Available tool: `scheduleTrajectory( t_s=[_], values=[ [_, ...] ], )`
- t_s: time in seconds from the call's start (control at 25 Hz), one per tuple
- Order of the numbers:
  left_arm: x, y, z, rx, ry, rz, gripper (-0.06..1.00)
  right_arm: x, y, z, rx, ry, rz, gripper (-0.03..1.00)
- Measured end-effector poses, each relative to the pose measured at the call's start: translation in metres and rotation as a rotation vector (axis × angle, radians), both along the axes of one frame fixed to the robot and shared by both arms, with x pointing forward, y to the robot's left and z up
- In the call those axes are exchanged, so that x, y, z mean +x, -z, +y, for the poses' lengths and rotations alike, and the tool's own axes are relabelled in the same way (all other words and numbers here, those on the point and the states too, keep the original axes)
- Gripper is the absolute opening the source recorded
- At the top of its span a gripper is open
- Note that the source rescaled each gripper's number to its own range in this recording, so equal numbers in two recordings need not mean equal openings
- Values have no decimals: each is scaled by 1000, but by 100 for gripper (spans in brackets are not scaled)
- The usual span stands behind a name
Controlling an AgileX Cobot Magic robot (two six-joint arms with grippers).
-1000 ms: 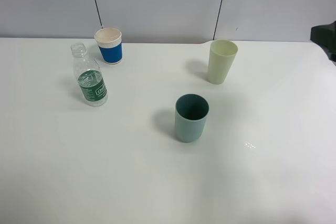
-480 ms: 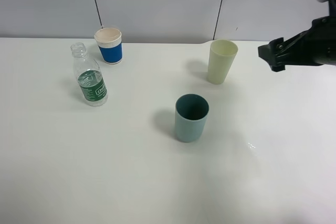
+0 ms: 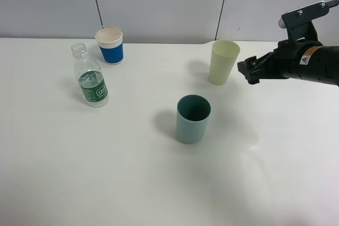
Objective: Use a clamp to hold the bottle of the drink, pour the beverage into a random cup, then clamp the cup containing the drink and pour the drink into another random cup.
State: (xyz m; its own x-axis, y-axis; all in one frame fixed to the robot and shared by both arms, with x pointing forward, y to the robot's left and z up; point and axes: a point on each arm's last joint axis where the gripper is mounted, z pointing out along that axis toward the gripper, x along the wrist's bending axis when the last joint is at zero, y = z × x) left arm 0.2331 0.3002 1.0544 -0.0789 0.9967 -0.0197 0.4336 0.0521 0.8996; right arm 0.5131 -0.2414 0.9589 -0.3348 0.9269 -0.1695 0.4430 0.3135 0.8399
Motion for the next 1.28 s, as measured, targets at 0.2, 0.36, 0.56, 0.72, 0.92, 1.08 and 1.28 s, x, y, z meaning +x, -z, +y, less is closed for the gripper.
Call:
scheduleTrajectory(
  t_s=[0.2,0.36,0.56,0.72,0.92,1.08,1.28],
  values=[
    [0,0,0,0,0,0,100,12,19,4,-18,-36,-42,75],
    [0,0,0,0,0,0,100,20,35,7,-5,-49,-78,75],
    [0,0,0,0,0,0,100,28,55,10,25,-62,-146,75],
    [0,0,0,0,0,0,100,34,68,13,74,-67,-254,75],
    [0,0,0,0,0,0,100,36,84,15,115,-67,-311,75],
    [0,0,0,0,0,0,100,36,93,15,116,-66,-298,75],
    [0,0,0,0,0,0,100,35,103,14,117,-65,-284,75]
  ],
)
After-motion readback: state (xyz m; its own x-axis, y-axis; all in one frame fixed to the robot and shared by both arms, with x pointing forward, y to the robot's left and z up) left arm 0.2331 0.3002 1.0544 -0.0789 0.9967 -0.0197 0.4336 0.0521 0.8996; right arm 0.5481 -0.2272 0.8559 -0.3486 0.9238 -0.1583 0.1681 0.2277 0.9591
